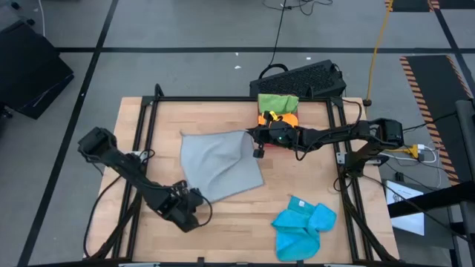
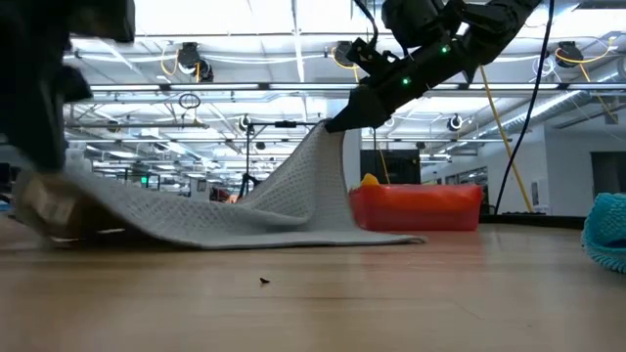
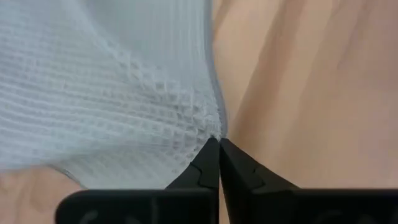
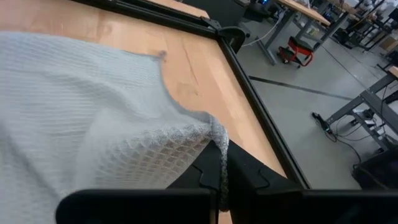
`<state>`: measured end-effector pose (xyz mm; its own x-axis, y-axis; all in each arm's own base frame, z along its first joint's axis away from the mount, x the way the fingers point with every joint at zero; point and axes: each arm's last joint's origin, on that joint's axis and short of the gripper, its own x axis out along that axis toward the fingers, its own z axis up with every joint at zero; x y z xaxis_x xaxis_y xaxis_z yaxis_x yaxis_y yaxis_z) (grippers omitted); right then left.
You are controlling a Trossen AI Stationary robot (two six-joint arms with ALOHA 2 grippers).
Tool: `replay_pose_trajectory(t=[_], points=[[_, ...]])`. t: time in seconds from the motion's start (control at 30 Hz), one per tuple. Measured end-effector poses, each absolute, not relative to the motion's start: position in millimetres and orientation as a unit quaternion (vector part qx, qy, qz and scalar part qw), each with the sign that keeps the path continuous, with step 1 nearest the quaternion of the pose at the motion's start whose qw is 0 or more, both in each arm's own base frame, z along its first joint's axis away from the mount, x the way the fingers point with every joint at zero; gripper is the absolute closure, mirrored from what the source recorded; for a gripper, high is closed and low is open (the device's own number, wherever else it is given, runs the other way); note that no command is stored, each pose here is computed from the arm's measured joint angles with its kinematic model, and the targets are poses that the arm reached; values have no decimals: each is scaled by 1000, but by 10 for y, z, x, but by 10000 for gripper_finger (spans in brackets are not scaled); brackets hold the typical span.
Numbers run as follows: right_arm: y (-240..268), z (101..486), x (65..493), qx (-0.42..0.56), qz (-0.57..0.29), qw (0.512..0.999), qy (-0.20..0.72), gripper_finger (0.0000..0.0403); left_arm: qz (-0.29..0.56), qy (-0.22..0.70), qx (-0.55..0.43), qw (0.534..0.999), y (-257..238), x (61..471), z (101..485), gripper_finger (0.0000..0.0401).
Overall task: Fold microfiber towels
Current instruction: Fold the gray microfiber cloth
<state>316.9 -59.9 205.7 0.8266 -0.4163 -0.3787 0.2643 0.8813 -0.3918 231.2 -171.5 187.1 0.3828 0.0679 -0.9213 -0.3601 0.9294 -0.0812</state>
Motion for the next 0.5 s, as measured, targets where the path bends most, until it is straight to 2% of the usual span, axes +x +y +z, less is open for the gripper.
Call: replay_pose_trajectory(t=[0.13,0.27,0.37,0.5], points=[[-592,2047,3169,-155,-170,945,234,399,136,471,-175,854,-1767,2315,2058,354],[-576,2049,3174,-148,-156,949,230,399,125,467,-180,857,-1837,2305,2037,275],[-563,2048,3176,-147,-155,950,230,399,148,471,-156,856,-1831,2284,1977,217],[-563,2047,3176,-147,-154,949,230,399,182,482,-138,846,-1847,2209,1901,170]])
